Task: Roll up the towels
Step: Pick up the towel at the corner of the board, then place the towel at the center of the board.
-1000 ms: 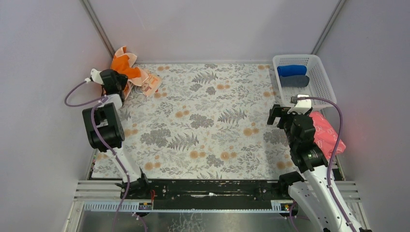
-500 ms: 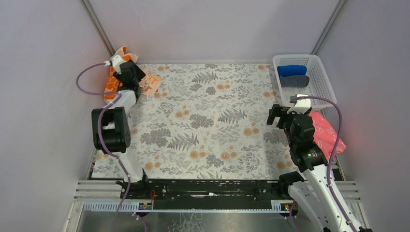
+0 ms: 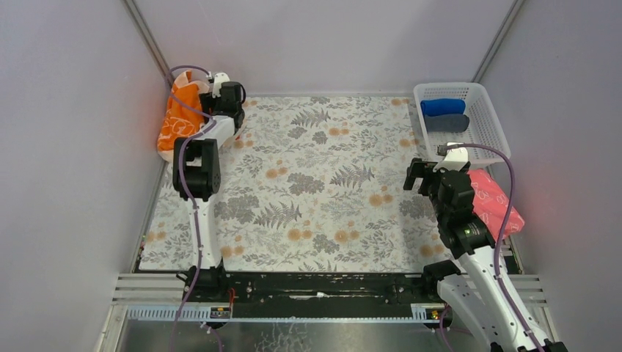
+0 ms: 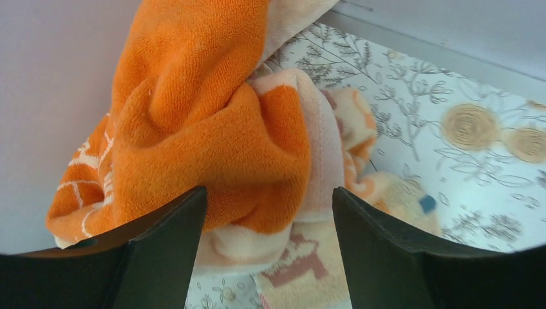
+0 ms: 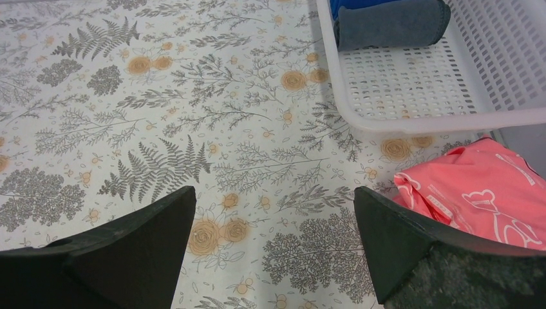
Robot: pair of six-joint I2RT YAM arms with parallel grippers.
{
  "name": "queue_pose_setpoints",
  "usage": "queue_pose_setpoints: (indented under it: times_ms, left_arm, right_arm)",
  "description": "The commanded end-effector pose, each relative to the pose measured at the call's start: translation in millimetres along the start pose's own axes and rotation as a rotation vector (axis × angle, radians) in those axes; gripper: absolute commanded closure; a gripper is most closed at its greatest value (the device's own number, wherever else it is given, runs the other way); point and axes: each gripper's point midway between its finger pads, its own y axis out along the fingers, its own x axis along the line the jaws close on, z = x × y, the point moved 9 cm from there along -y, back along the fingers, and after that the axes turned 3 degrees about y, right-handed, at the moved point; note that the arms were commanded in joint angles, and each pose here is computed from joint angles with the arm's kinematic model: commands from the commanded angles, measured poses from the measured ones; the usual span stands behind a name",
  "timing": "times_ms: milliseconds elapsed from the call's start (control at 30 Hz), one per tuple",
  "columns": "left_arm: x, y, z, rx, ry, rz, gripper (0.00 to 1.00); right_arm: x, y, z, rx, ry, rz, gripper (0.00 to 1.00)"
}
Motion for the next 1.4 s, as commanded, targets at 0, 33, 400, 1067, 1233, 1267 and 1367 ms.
queue_pose_setpoints:
  times_ms: [0,33,400,1067,1233,1267,1367]
  left_arm:
    - [5.1,16.4,-4.2,0.001,0.086,-0.130,0.29]
    - [2.0,20.0,-2.6,0.005,0.094,-0.130,0.29]
    - [15.3,23.2,-25.1,-0.043,0.080,-0.175,0.89]
    - [151.7,-195.2,-233.8,-0.528,-0.294,-0.309,1.00]
    - [127.1,-266.9,-246.5,-0.601,-0.224,-0.041,1.00]
    - [117.0,-282.9,-245.8,-0.609,-0.211,0.029,1.00]
    - [84.7,-333.4,-239.0,-0.617,-0.169,0.245,1.00]
  right_arm:
    - [3.7,-2.1,-18.5,-0.049,-0.005,-0.013,0.00]
    - [3.9,-1.7,-18.1,-0.046,-0.006,-0.013,0.01]
    - [4.1,0.9,-17.1,-0.031,-0.014,-0.009,0.01]
    - [7.7,-20.7,-29.8,-0.127,0.031,-0.089,0.00]
    - [9.8,-24.3,-32.3,-0.145,0.047,-0.115,0.01]
    - [10.5,-25.1,-33.0,-0.148,0.051,-0.123,0.01]
    - [12.4,-27.9,-34.7,-0.156,0.059,-0.145,0.01]
